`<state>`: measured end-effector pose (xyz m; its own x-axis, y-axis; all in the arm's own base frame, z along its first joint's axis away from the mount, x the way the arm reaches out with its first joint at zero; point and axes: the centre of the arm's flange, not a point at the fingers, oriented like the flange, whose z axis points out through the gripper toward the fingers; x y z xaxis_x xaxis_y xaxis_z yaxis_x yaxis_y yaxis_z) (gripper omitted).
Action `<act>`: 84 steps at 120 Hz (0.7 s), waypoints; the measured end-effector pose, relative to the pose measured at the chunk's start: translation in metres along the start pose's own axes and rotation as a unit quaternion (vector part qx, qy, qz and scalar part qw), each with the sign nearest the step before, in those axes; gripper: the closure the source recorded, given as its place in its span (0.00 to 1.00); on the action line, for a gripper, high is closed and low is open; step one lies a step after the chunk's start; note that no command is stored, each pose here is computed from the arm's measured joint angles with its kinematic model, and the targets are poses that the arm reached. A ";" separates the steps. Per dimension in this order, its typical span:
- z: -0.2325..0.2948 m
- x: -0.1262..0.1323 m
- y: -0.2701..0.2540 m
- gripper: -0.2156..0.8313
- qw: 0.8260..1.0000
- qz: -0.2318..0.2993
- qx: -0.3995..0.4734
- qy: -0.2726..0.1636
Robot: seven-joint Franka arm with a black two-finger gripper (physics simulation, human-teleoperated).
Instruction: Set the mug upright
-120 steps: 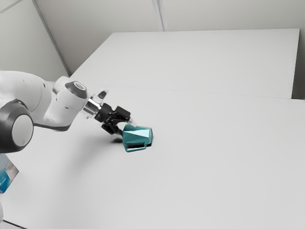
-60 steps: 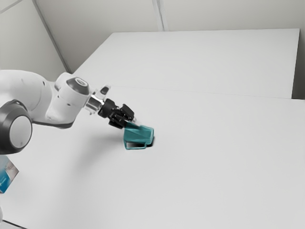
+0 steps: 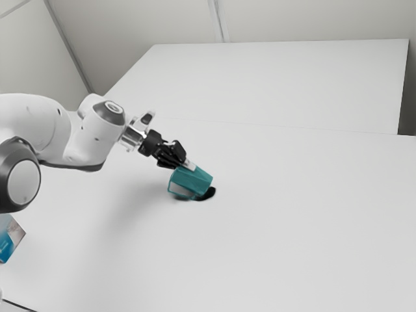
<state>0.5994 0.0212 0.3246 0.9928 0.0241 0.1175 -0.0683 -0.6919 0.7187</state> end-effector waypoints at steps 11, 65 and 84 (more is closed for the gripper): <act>-0.001 0.000 0.006 0.95 1.000 0.005 0.001 0.000; -0.015 0.001 0.058 0.96 0.988 0.098 0.105 -0.056; -0.022 -0.009 0.070 0.96 0.970 0.137 0.175 -0.097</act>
<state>0.5833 -0.0112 0.3889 0.9443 -0.3077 0.1164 -0.3283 -0.8570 0.3972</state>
